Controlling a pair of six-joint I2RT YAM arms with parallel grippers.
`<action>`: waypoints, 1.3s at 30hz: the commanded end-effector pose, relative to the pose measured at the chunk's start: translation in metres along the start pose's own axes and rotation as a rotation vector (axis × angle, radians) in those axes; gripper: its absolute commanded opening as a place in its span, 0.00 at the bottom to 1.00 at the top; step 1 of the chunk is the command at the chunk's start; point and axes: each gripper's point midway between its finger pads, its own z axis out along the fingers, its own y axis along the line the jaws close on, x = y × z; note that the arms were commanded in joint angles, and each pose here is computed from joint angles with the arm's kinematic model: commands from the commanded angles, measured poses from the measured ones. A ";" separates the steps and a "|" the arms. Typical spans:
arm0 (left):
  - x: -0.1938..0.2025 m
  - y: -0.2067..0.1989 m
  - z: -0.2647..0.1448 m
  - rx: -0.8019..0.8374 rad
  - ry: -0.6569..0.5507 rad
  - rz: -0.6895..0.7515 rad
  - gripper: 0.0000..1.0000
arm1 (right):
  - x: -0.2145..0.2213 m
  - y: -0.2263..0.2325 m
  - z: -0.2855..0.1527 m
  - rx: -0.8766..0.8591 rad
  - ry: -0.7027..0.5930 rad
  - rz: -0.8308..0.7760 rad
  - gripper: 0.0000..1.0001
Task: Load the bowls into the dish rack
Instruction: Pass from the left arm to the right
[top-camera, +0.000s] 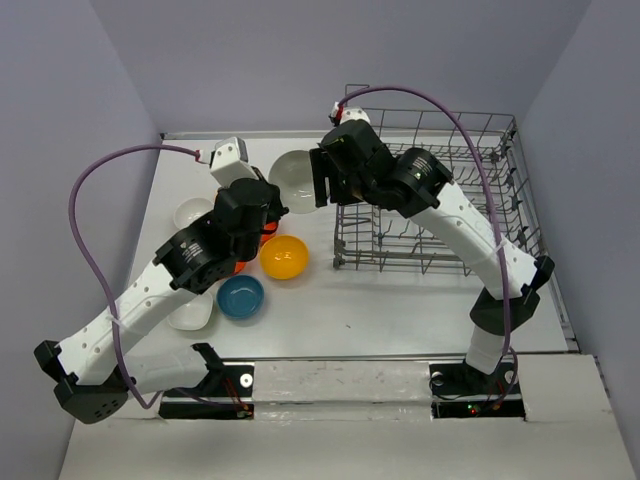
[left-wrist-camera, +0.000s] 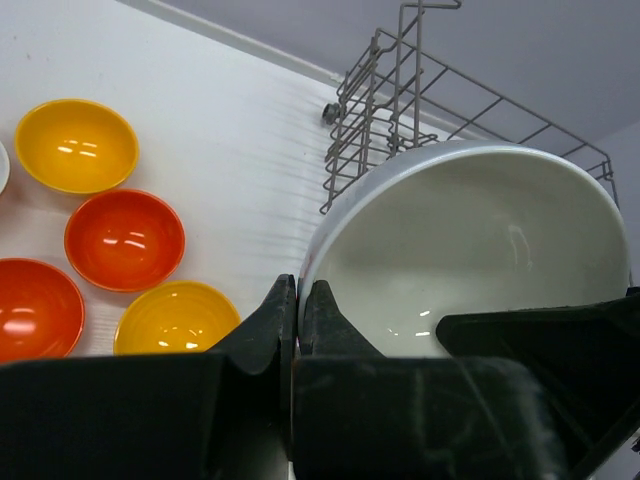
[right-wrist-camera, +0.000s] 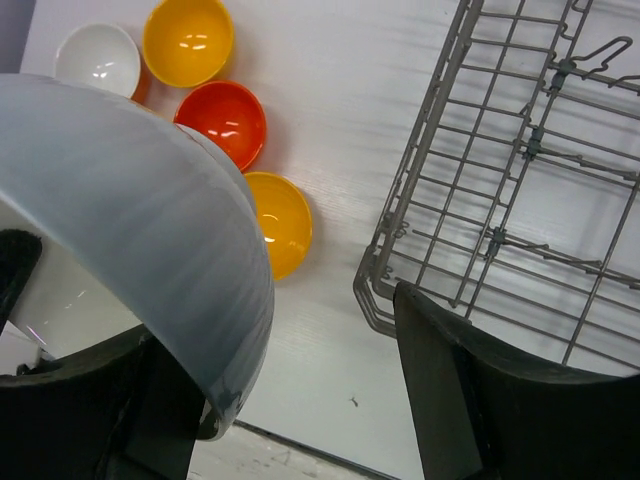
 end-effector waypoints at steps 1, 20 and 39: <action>-0.045 -0.010 -0.008 0.041 -0.173 -0.194 0.00 | -0.028 0.009 -0.009 -0.017 -0.107 0.116 0.73; -0.048 -0.020 -0.007 0.090 -0.196 -0.232 0.00 | -0.067 0.020 -0.011 -0.051 -0.249 0.138 0.70; -0.011 -0.050 -0.001 0.144 0.045 -0.046 0.00 | -0.077 0.000 -0.030 -0.035 -0.346 -0.051 0.71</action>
